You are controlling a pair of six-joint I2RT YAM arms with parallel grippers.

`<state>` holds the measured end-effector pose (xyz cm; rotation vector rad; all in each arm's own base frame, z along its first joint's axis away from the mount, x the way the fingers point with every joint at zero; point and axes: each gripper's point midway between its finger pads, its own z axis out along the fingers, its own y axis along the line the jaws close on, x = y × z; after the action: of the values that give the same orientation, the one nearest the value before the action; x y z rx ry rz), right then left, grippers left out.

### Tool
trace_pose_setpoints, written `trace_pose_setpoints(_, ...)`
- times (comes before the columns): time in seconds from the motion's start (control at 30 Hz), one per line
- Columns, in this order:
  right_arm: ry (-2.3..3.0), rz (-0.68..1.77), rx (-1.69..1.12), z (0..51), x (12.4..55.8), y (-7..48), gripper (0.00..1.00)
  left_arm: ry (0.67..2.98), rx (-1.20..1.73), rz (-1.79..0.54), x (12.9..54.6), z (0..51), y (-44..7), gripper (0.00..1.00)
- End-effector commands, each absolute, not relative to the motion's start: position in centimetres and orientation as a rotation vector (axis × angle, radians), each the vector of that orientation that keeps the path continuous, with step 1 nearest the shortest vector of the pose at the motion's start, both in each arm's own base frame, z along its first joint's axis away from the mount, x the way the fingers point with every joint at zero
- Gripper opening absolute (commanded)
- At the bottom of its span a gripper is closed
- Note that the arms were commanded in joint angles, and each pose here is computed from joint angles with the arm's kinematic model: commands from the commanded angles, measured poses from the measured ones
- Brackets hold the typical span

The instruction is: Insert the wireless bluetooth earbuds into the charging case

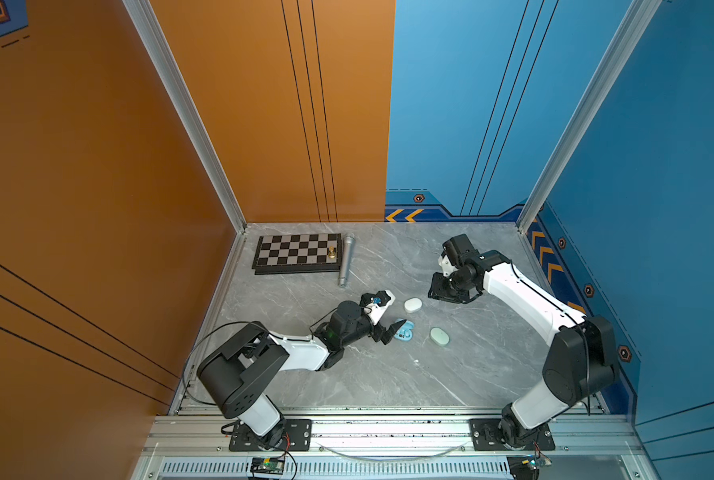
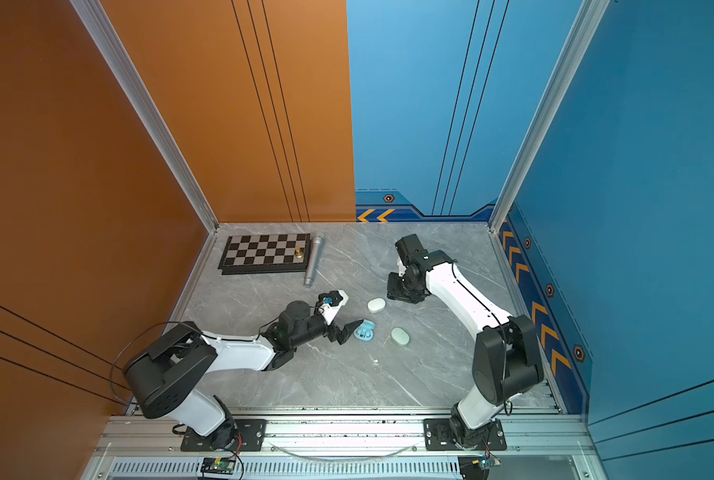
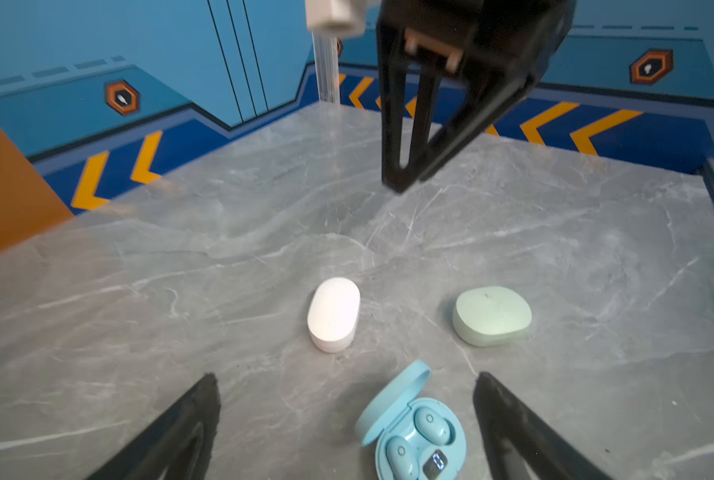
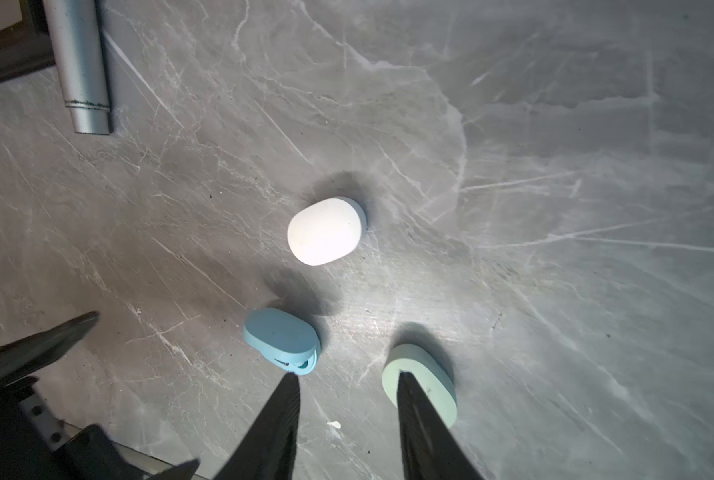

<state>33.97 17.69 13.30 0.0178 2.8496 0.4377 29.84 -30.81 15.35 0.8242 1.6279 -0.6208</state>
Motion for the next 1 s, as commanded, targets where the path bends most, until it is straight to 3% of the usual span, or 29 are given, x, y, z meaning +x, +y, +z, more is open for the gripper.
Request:
trace_pose_setpoints(0.0, 2.830, 0.362, -0.133, 12.0, 35.5, 19.7, 0.42, 1.703, 0.756, -0.556, 29.9, 16.3, -28.1, 0.98)
trace_pose_setpoints(0.43, 2.898, 0.205, -0.363, 5.6, 32.5, 23.2, 0.41, 1.783, 0.695, -0.353, 27.0, 20.1, -20.6, 0.98)
trace_pose_setpoints(0.77, 2.825, 0.181, -0.437, 7.5, 29.1, 23.5, 0.40, 1.849, 0.501, -0.196, 27.6, 20.5, -15.2, 0.98)
trace_pose_setpoints(0.97, 2.597, 0.342, -0.352, 13.2, 32.8, 23.3, 0.41, 1.905, 0.180, -0.056, 29.9, 19.6, -9.4, 0.98)
